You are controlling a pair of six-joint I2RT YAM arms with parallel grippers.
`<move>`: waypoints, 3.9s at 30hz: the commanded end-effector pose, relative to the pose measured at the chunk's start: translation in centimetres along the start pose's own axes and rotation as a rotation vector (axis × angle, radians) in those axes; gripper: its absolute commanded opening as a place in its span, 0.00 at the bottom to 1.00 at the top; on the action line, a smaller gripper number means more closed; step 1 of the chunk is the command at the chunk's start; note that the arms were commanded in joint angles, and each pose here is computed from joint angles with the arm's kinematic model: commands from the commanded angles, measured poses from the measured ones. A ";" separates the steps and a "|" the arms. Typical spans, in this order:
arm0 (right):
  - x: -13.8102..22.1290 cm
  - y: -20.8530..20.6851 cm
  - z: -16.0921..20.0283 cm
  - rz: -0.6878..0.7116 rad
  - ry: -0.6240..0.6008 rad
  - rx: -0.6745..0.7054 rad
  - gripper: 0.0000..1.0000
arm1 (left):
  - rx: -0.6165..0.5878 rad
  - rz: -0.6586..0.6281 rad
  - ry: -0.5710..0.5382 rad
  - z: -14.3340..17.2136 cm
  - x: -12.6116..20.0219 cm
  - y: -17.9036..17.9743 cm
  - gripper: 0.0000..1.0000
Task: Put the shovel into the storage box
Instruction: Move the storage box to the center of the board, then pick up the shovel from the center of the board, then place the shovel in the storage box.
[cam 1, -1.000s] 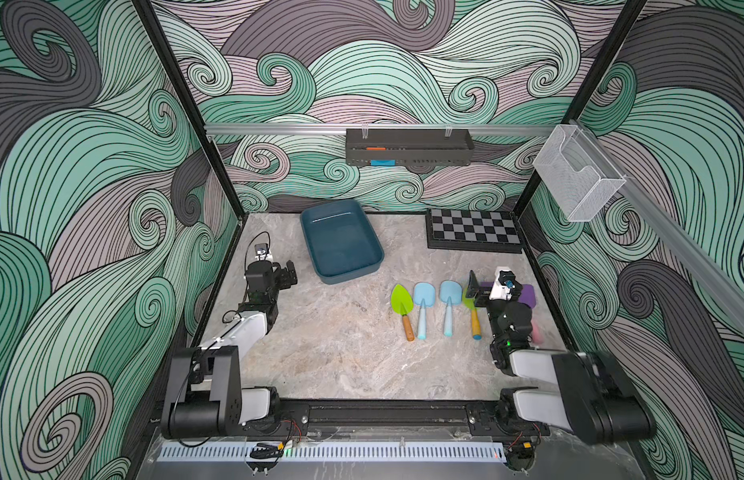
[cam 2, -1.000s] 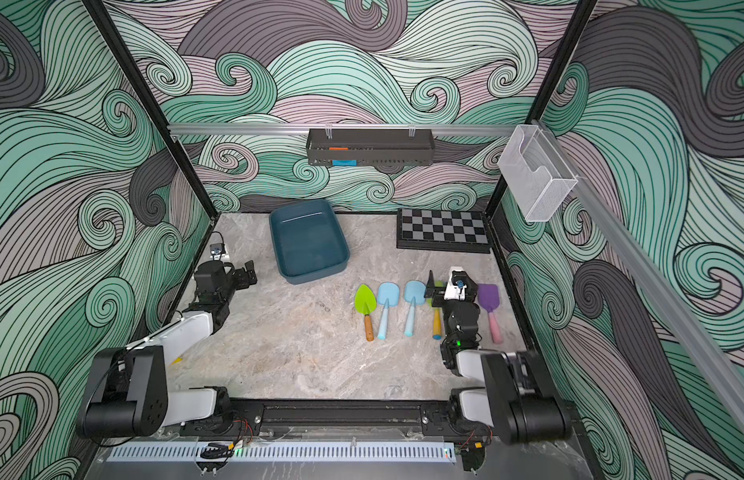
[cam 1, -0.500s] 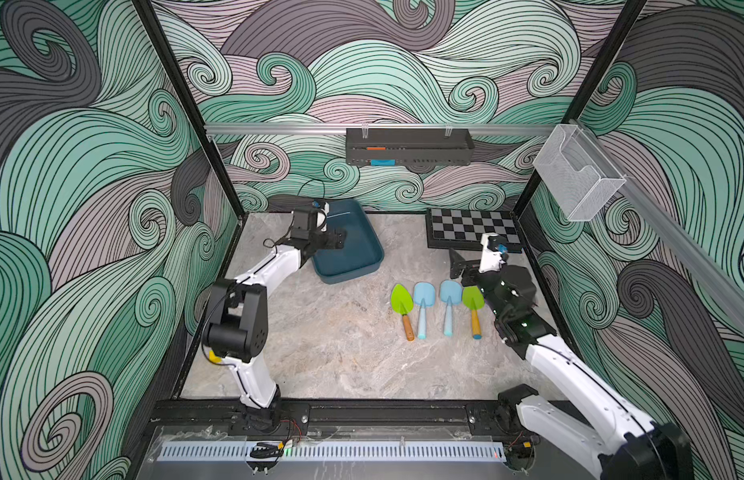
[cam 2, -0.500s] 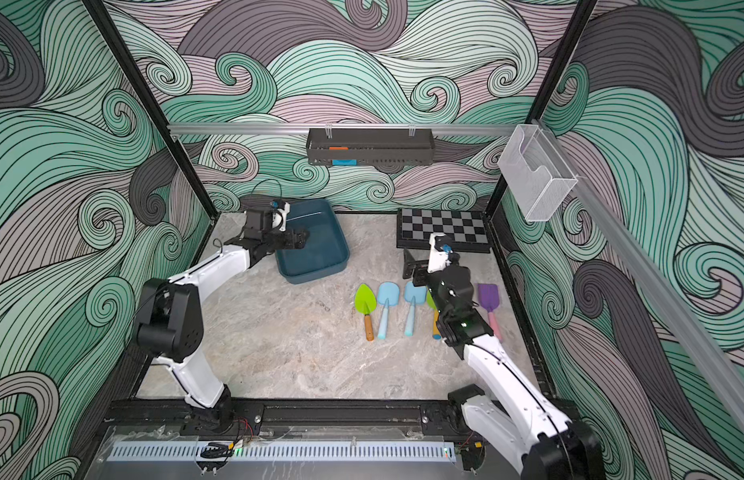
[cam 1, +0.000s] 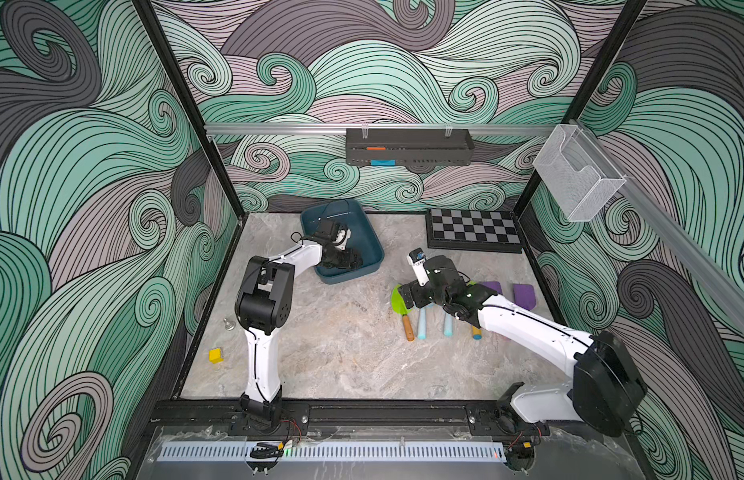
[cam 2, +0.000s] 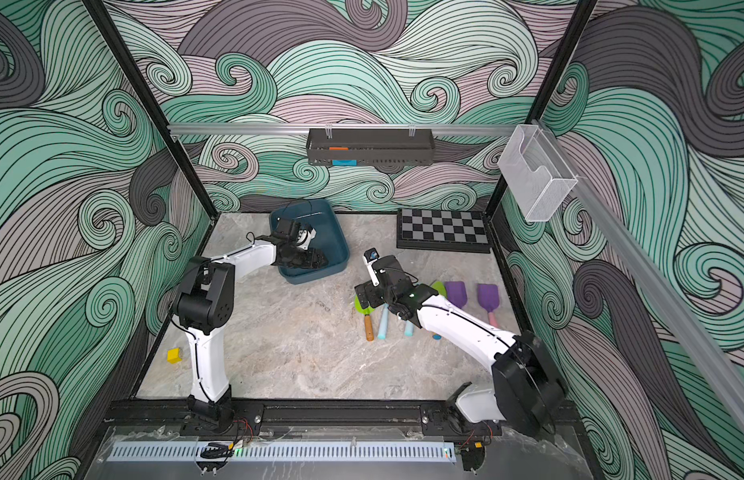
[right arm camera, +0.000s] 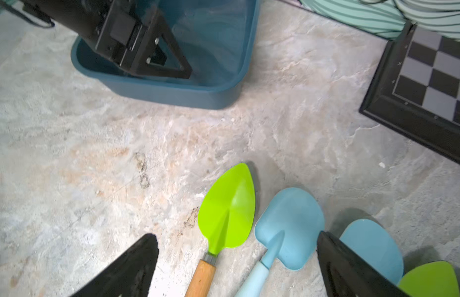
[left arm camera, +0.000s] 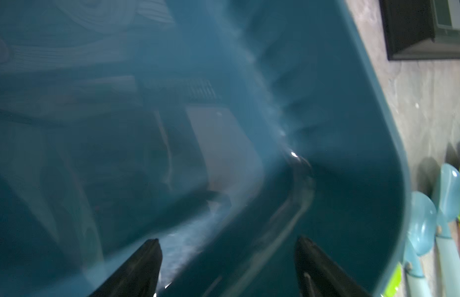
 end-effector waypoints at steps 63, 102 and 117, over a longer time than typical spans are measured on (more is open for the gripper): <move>-3.9 5.3 12.6 -0.048 0.281 -0.052 0.24 | -0.033 -0.113 -0.014 12.2 10.0 -3.0 0.91; 4.6 6.8 3.7 -0.129 -0.006 -0.007 0.00 | 0.006 0.429 -0.232 7.9 11.1 -13.6 0.85; 4.4 7.6 2.4 -0.148 -0.058 -0.013 0.00 | 0.033 0.525 -0.172 8.0 9.7 -15.4 0.14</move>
Point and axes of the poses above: each gripper's point midway between its finger pads, its own x axis back along the fingers, its own y axis along the line the jaws close on, z = x × y, the point moved 2 cm from there along x, back along the fingers, and after that the axes turned 5 degrees about x, right-handed, at the moved point
